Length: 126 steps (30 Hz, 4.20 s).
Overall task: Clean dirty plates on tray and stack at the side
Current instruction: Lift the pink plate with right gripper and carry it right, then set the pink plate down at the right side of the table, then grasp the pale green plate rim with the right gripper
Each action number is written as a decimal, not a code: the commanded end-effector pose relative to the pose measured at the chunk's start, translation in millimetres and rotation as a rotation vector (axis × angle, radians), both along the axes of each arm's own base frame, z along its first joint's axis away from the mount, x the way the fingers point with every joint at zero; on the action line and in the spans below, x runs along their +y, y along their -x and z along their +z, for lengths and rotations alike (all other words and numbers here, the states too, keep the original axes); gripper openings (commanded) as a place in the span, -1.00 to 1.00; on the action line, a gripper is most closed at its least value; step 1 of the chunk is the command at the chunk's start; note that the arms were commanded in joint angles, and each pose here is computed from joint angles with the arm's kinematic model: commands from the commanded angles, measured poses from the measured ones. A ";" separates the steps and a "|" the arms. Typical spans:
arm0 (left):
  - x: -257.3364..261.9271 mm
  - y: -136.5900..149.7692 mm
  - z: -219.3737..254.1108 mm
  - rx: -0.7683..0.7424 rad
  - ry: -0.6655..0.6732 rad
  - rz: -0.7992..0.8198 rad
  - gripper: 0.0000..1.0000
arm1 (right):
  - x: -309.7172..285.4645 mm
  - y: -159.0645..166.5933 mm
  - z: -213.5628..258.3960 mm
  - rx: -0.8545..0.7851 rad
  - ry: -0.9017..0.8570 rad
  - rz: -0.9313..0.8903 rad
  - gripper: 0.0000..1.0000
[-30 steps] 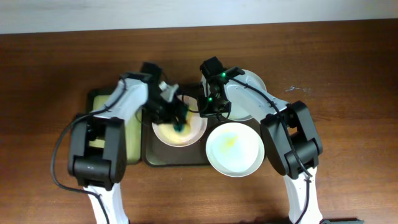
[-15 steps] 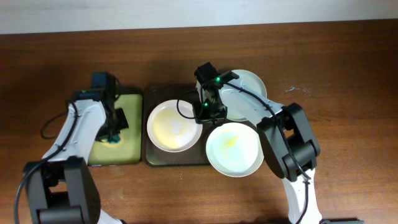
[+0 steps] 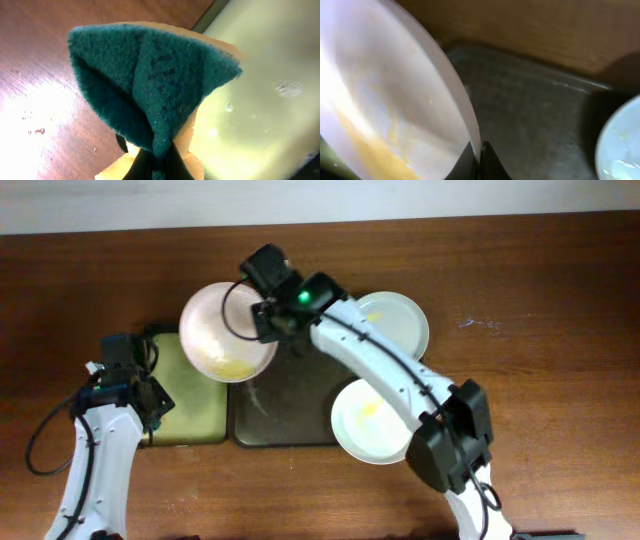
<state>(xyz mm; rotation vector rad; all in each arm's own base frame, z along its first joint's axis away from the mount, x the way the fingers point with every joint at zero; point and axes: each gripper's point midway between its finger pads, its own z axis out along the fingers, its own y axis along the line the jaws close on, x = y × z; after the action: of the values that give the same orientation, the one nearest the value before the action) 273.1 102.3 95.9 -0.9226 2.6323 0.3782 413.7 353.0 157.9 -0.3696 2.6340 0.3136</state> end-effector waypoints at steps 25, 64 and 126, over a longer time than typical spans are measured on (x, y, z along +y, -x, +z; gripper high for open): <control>-1.2 -0.5 -14.4 -0.032 0.017 0.029 -1.00 | 108.2 11.9 151.5 -1.078 0.673 0.135 -0.92; -103.9 -62.8 -16.4 -0.176 0.211 -0.772 -1.00 | -430.8 50.8 -68.3 0.510 -0.218 -0.408 -0.01; -193.4 -142.3 61.4 -0.112 0.258 -0.919 -1.00 | -126.0 41.1 -131.2 0.449 -0.150 -0.158 -0.58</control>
<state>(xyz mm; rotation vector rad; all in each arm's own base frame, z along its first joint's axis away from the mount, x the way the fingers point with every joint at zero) 402.4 -76.6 150.8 0.2196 2.7417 -0.2297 377.4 223.4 31.4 -0.0459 2.9998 0.5614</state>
